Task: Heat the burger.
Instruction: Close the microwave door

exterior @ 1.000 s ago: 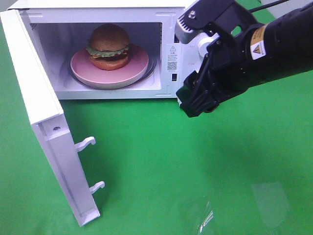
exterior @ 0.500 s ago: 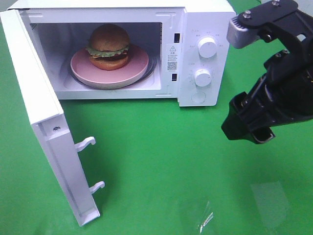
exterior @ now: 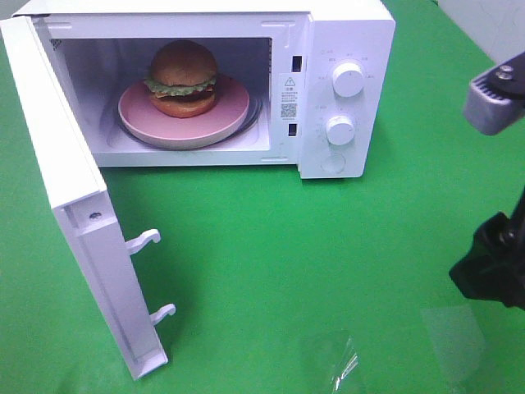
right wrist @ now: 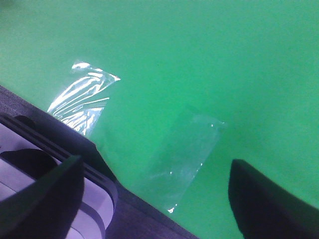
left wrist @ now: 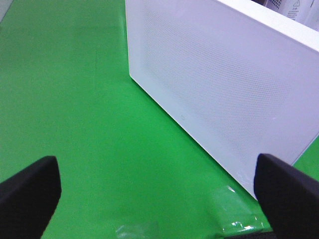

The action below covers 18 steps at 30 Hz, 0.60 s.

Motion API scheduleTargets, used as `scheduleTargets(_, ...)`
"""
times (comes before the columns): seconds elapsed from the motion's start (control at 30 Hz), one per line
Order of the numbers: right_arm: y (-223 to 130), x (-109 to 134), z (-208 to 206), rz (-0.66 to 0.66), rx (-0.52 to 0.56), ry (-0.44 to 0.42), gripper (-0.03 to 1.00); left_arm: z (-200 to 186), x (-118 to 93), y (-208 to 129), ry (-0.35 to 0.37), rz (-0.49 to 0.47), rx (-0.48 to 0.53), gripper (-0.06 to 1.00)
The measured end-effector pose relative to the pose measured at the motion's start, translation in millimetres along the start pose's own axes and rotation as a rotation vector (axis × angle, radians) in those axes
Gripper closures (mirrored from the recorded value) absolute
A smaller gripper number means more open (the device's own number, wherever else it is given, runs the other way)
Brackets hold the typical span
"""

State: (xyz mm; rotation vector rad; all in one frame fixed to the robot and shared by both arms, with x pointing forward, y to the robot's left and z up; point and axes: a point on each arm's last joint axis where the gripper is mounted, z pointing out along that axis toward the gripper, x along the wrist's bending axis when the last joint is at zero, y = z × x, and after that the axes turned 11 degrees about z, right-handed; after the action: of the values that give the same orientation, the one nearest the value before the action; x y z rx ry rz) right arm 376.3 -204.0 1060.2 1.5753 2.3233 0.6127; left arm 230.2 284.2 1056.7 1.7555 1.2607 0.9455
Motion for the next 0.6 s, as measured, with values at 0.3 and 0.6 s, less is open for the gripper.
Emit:
scheduleTargets(0.3,-47.6,-14.5,-14.9,0.017,-0.087,0.023,0.21,0.0,0.0,0.0,0.0,0.0,0.0,-0.02)
scheduleTargets(0.6,-72.2,-33.7,-14.7,0.211,-0.131,-0.016,0.21,0.0,0.0,0.0,0.0,0.0,0.0,-0.02)
